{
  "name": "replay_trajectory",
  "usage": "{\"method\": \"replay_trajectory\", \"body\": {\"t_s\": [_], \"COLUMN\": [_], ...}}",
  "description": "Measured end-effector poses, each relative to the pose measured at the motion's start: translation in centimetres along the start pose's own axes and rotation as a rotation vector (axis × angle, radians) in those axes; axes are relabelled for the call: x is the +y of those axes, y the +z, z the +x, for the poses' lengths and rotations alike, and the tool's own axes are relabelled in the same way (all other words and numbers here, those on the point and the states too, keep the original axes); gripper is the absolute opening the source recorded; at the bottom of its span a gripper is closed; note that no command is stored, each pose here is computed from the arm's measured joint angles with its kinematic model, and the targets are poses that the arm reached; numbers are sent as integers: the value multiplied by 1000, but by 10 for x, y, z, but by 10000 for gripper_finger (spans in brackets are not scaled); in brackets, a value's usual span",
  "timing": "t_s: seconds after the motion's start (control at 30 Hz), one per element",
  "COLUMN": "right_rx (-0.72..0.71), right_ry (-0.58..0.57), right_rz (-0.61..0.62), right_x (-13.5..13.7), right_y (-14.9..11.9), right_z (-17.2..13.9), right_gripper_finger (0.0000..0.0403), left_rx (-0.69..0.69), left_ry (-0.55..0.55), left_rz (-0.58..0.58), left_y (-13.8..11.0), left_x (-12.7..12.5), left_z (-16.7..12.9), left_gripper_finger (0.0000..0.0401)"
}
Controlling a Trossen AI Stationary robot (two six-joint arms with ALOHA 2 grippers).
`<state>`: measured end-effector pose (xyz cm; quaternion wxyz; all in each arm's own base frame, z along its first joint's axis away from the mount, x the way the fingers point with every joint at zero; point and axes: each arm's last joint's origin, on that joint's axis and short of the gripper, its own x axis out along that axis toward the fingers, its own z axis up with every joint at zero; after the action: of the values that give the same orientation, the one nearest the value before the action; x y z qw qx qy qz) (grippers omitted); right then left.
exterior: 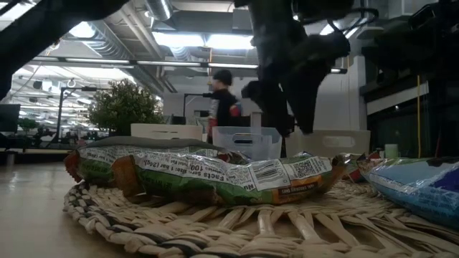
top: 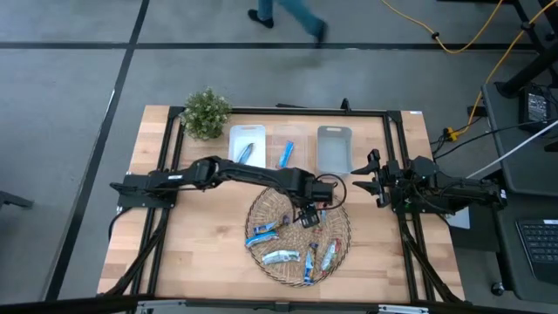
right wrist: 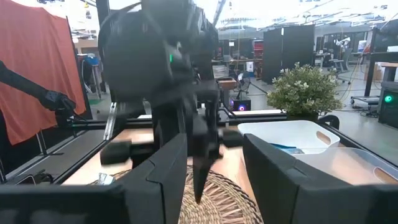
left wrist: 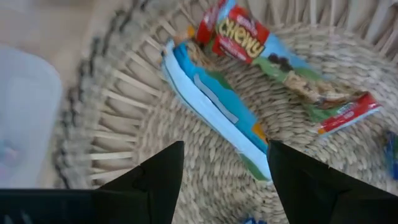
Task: Pick and place Granola Bars by type
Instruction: Put the yellow granola bar into the white bin
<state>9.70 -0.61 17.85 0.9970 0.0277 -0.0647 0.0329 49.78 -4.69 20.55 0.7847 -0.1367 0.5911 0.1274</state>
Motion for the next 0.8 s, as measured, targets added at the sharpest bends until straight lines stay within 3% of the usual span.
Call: {"method": "replay_trajectory", "body": {"t_s": [0.33,0.8], "right_rx": [7,8], "right_ry": [-1,-1], "right_rz": [0,-1], "right_x": [0,0], "right_y": [-1,-1], "right_z": [0,0], "right_gripper_finger": [160,160], "left_rx": [-70,15], "left_ry": [-67,-20], "left_rz": [-59,-121], "left_y": [11,3], "left_x": [-2,-3], "left_z": [14,52], "left_gripper_finger": [222,216]}}
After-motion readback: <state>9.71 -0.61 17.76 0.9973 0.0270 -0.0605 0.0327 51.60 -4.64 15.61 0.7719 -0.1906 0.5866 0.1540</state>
